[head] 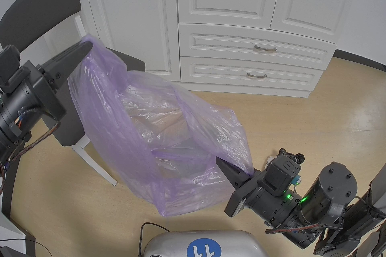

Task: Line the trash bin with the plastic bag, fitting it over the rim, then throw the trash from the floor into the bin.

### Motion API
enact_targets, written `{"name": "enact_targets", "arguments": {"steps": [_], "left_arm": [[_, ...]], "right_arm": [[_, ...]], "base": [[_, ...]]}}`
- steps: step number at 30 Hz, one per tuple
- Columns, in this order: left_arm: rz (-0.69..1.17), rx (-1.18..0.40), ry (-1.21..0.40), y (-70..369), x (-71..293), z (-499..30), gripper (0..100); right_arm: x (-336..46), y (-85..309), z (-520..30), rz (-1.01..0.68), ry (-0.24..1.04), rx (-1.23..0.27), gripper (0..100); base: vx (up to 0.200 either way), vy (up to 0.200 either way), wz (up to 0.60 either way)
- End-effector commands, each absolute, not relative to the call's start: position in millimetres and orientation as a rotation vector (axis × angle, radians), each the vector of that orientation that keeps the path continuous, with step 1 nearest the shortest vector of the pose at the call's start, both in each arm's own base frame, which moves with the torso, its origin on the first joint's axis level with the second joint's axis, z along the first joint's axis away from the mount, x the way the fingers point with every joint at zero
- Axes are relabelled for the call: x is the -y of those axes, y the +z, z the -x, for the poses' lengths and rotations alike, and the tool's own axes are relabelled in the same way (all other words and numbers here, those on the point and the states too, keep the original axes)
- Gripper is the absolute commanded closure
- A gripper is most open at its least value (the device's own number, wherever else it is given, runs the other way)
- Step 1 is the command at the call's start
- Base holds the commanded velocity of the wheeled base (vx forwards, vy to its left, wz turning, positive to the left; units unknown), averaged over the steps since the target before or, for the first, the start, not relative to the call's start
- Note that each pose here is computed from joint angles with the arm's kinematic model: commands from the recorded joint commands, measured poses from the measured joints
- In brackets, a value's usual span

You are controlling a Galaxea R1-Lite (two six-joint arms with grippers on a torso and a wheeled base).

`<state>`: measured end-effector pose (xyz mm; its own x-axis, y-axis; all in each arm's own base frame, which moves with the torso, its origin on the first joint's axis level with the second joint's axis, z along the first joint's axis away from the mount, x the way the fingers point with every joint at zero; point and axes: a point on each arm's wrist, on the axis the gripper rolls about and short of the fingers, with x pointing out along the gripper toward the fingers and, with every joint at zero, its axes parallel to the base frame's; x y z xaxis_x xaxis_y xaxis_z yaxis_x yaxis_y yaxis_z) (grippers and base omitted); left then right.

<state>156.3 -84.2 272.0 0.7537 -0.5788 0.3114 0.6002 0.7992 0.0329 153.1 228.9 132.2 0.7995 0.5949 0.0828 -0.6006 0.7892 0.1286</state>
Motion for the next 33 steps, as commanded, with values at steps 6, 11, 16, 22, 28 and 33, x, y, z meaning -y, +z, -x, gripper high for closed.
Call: {"name": "enact_targets", "arguments": {"steps": [6, 11, 16, 22, 28, 33], "left_arm": [[0.052, 0.284, -0.549, 260, 67, -160, 100], [0.048, 0.312, -0.556, 266, 67, -158, 100], [0.053, 0.372, -0.604, 286, 75, -165, 100], [0.052, 0.361, -0.636, 288, 84, -179, 100], [0.055, 0.316, -0.629, 270, 82, -179, 100], [0.102, 0.368, -0.632, 276, 83, -185, 100]], "right_arm": [[-227, 136, -151, -0.161, 0.64, 0.06, 100], [-227, 137, -151, -0.154, 0.635, 0.064, 100], [-228, 134, -151, -0.142, 0.636, 0.057, 100], [-230, 129, -152, -0.133, 0.637, 0.042, 100], [-231, 126, -153, -0.128, 0.637, 0.031, 100], [-231, 124, -153, -0.124, 0.635, 0.028, 100]], "base": [[0.0, 0.0, 0.0], [0.0, 0.0, 0.0], [0.0, 0.0, 0.0], [0.0, 0.0, 0.0], [0.0, 0.0, 0.0], [0.0, 0.0, 0.0]]}}
